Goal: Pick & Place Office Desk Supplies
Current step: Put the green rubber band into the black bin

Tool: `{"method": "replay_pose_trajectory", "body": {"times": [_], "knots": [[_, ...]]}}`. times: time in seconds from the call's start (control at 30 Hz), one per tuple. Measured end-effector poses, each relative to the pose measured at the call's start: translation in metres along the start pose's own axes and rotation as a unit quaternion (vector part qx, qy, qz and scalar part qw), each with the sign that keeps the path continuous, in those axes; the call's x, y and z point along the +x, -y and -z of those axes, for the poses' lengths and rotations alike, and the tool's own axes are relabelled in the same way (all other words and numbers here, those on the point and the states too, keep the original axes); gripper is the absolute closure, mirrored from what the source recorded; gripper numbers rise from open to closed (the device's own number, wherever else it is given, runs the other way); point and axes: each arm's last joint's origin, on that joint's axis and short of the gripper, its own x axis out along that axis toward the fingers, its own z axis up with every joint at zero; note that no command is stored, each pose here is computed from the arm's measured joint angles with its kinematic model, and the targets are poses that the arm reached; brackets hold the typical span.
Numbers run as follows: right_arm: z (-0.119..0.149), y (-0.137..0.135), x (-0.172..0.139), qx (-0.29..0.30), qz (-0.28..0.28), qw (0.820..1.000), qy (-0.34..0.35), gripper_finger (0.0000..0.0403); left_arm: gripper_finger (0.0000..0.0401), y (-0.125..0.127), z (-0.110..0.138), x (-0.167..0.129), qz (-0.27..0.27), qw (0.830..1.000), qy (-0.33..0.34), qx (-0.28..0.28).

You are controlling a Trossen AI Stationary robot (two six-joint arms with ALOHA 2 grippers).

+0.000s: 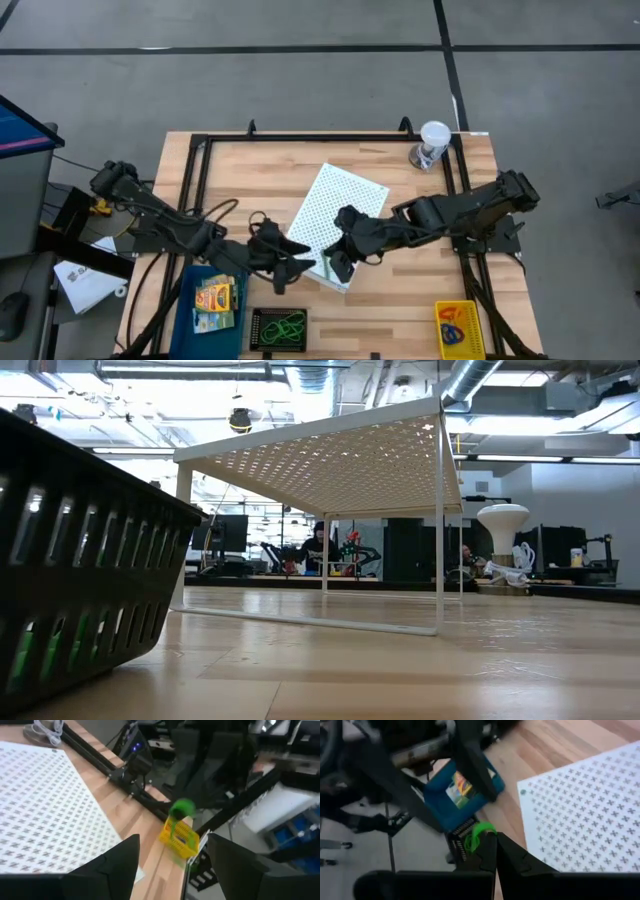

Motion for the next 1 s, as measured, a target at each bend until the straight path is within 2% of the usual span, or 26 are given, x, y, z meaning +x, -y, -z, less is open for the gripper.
{"method": "replay_pose_trajectory", "body": {"times": [0.1,0.2,0.4,0.57,0.8,1.0], "knots": [[-0.002,-0.003,0.003,0.006,-0.012,1.0,0.014,0.0403,0.016,-0.005,0.004,0.009,-0.023,1.0,0.008,-0.007],[-0.001,-0.004,0.002,0.005,-0.006,1.0,0.021,0.0403,0.0151,-0.007,0.0,0.015,-0.024,0.999,0.017,-0.015],[-0.001,-0.004,0.002,-0.003,-0.008,1.0,0.024,0.0403,0.0148,-0.011,-0.008,0.022,0.003,1.0,0.003,-0.018],[-0.002,-0.004,0.003,-0.008,-0.007,1.0,0.024,0.0403,0.0166,-0.015,-0.013,0.026,0.018,1.0,-0.013,-0.021],[-0.002,-0.004,0.003,-0.011,-0.007,1.0,0.024,0.0403,0.0244,-0.014,-0.011,0.026,0.04,0.998,-0.042,-0.02],[-0.002,-0.004,0.003,-0.012,-0.007,1.0,0.024,0.0403,0.0355,-0.014,-0.01,0.026,0.045,0.998,-0.049,-0.02]]}}
